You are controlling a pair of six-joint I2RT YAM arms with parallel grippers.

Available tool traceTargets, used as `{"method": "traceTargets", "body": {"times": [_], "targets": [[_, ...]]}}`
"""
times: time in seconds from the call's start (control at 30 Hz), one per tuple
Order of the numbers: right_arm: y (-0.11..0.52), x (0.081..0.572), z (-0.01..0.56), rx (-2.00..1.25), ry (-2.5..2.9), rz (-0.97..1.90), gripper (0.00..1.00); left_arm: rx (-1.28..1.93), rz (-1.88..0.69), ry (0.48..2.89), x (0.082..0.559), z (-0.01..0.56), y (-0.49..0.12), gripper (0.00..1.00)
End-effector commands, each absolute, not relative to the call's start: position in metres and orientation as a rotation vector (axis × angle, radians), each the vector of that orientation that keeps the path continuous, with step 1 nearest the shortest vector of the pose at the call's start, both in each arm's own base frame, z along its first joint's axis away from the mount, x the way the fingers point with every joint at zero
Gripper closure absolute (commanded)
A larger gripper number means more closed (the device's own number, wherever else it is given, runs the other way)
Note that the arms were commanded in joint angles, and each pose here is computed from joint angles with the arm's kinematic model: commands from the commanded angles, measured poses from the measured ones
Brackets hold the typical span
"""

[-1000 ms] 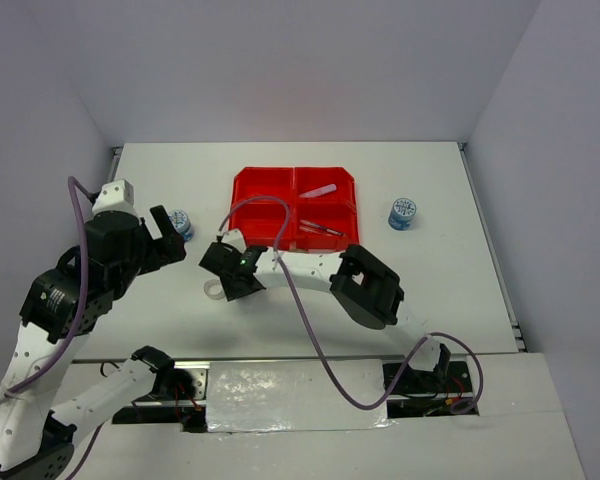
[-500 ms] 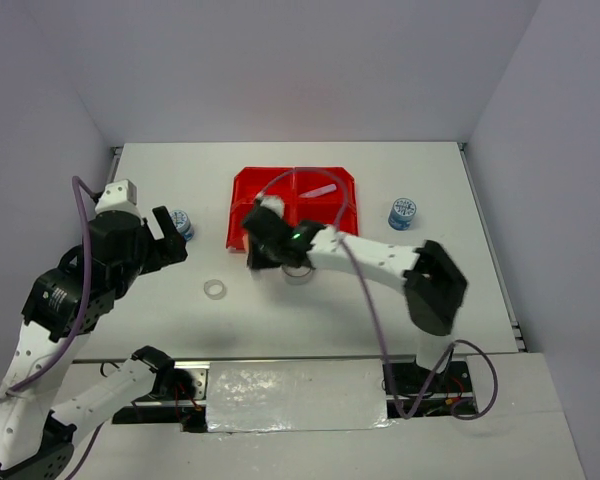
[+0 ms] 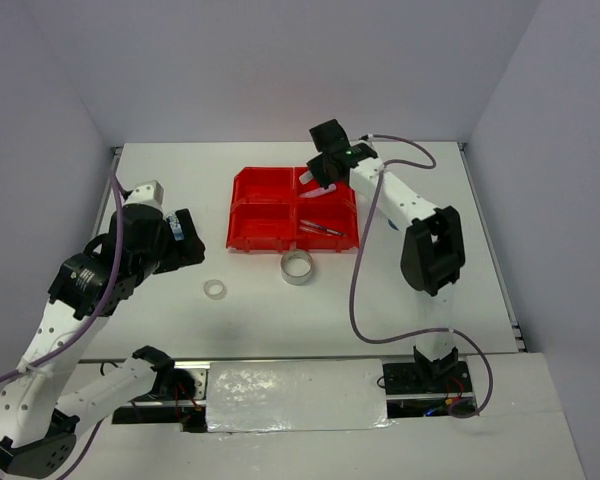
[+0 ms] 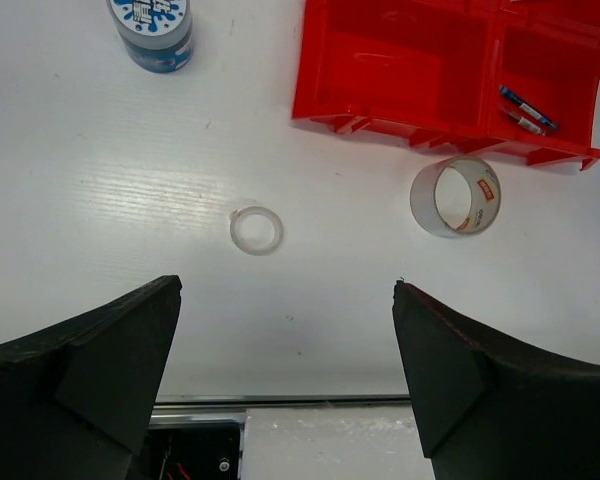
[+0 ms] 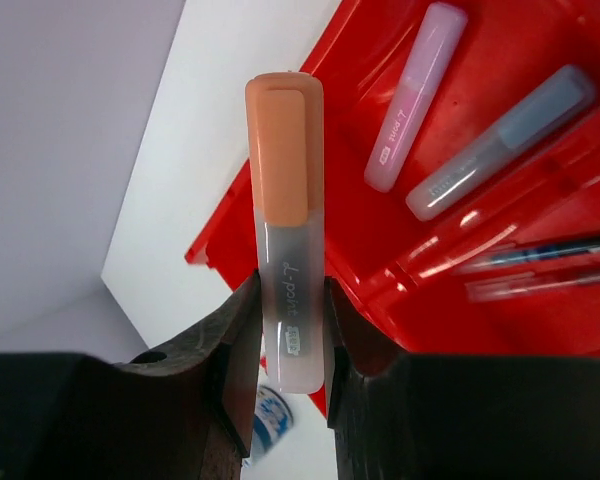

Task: Sort the stationery into containers
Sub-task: Place the pen in the storage box, then pick up the stationery from the center of the board.

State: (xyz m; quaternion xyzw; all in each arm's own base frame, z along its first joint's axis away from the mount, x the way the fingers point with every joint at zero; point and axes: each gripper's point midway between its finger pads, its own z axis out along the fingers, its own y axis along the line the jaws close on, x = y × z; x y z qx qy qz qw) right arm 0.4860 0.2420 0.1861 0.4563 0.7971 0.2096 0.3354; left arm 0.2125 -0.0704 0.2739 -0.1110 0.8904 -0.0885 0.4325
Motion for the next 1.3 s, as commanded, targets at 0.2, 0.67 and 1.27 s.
{"method": "traceTargets", "body": {"times": [0.2, 0.67, 1.27], "targets": [[0.226, 0.507, 0.163, 1.48, 2.027, 0.513, 0.96, -0.29, -0.264, 2.201, 0.208, 0.286, -0.073, 0.01], [0.238, 0.535, 0.163, 1.242, 2.128, 0.669, 0.18, -0.342, -0.137, 2.258, 0.223, 0.273, -0.066, 0.01], [0.192, 0.309, 0.296, 0.078, 2.2, 0.738, 0.0, -0.762, 0.128, 2.487, 0.422, 0.176, 0.028, 0.01]]}}
